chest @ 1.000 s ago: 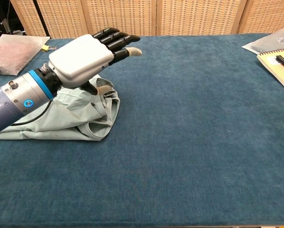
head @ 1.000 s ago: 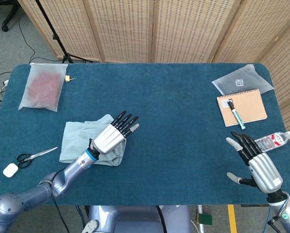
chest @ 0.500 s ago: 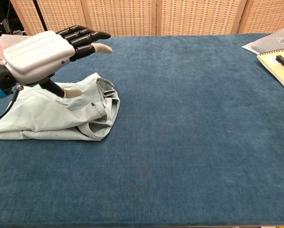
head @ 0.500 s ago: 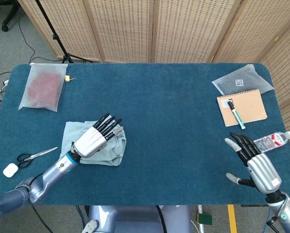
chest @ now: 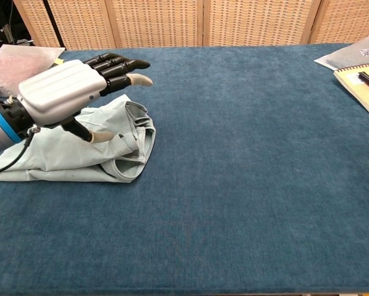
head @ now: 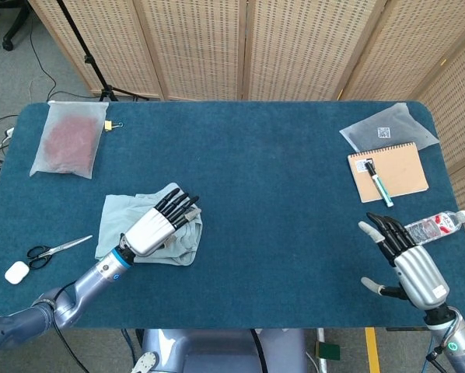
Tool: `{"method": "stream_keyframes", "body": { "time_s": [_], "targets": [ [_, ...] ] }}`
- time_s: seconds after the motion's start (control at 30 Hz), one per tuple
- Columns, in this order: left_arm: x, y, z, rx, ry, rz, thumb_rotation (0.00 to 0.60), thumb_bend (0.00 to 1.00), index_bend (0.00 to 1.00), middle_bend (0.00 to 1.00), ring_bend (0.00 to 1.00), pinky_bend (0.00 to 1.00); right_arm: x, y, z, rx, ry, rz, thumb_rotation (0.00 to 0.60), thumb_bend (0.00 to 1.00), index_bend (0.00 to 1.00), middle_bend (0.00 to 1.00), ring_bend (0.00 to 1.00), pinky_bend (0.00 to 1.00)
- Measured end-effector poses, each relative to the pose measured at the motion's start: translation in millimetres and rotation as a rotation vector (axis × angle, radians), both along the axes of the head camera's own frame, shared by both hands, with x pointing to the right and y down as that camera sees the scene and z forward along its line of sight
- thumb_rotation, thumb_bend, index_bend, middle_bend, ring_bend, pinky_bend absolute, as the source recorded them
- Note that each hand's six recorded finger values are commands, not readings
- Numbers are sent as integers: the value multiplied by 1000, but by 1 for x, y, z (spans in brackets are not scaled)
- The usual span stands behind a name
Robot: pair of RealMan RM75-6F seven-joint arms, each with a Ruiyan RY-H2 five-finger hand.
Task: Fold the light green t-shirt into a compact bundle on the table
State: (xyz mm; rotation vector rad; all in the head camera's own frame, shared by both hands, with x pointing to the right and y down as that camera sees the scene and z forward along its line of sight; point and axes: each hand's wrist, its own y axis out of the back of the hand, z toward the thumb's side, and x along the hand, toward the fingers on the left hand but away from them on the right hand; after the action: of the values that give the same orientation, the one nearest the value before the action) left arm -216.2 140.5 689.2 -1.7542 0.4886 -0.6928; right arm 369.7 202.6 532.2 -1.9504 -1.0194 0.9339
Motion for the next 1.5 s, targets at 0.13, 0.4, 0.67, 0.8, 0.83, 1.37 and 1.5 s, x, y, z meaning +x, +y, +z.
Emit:
{"method": "stream_keyframes", "body": {
  "time_s": [0.13,0.4,0.67,0.8,0.83,1.37,1.5],
  "targets": [
    [11,6,5,-35,18,7,600,215,0,0,0,0,0,1,-1,2,0,-3,600,145,0,0,0,55],
    [28,17,14,-86,34,21,600,215,0,0,0,0,0,1,0,0,3,-3,600,147,0,0,0,55],
    [34,26,16,-93,44,41,600,215,0,0,0,0,0,1,-1,0,0,-3,600,156,0,0,0,55],
    [34,26,18,-108,42,33,600,215,0,0,0,0,0,1,-1,1,0,-5,600,156,0,0,0,55],
    [33,26,18,-110,45,31,600,216,0,0,0,0,0,1,-1,2,-1,-5,600,156,0,0,0,55],
    [-13,-36,-16,-3,64,-123,600,221,0,0,0,0,-1,1,0,-1,2,-5,600,156,0,0,0,55],
    [-26,-43,-5,-26,8,-155,600,221,0,0,0,0,-1,1,2,-6,6,-3,600,156,0,0,0,55]
  ]
}}
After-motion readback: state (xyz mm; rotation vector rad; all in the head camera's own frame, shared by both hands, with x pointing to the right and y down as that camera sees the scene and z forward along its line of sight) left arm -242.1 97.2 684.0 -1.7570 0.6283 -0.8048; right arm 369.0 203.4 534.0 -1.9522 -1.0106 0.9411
